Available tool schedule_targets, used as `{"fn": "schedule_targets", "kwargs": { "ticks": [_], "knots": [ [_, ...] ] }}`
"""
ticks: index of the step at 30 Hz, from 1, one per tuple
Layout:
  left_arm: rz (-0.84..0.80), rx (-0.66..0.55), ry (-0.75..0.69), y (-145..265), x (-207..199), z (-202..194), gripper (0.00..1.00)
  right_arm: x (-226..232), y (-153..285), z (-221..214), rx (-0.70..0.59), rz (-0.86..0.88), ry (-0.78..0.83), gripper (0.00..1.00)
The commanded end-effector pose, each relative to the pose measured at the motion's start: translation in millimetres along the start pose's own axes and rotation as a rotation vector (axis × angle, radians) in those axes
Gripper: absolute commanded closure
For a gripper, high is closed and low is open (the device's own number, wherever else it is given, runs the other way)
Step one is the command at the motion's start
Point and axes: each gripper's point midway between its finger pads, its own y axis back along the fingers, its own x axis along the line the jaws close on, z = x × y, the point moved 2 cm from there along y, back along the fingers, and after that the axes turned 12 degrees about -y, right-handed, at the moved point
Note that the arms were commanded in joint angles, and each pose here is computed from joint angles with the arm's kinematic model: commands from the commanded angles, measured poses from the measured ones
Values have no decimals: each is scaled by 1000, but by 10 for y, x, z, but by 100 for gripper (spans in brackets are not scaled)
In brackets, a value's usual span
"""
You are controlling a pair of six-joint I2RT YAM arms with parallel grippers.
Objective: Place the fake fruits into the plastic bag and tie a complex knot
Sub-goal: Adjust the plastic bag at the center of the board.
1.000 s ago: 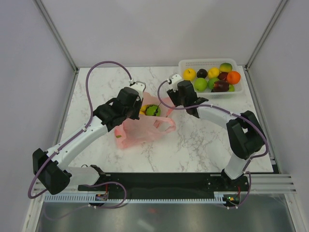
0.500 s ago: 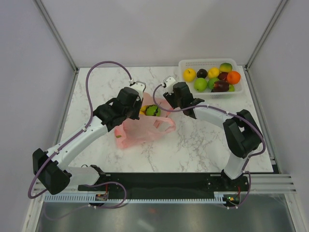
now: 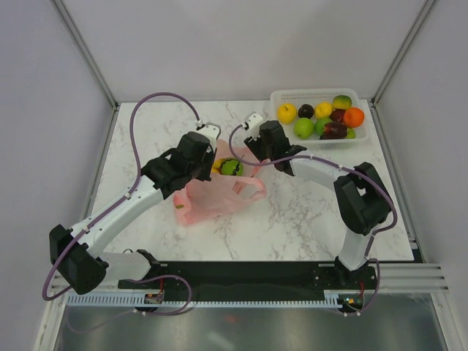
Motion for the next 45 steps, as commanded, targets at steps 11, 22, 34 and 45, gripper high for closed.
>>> {"fn": "schedule_targets", "kwargs": {
  "ticks": [11, 22, 34, 45],
  "knots": [
    [-12, -38, 17, 26, -6, 96, 98, 177, -312, 225, -25, 111, 122, 39],
    [3, -42, 18, 35, 25, 105, 98, -21, 39, 490, -151, 9, -18, 100],
    [-96, -135, 47, 281, -107, 351, 61, -185, 1072, 123, -184, -14, -324, 100],
    [-158, -202, 136, 836, -531, 578, 1, -422, 1365, 26, -186, 3, -663, 58]
  ]
}}
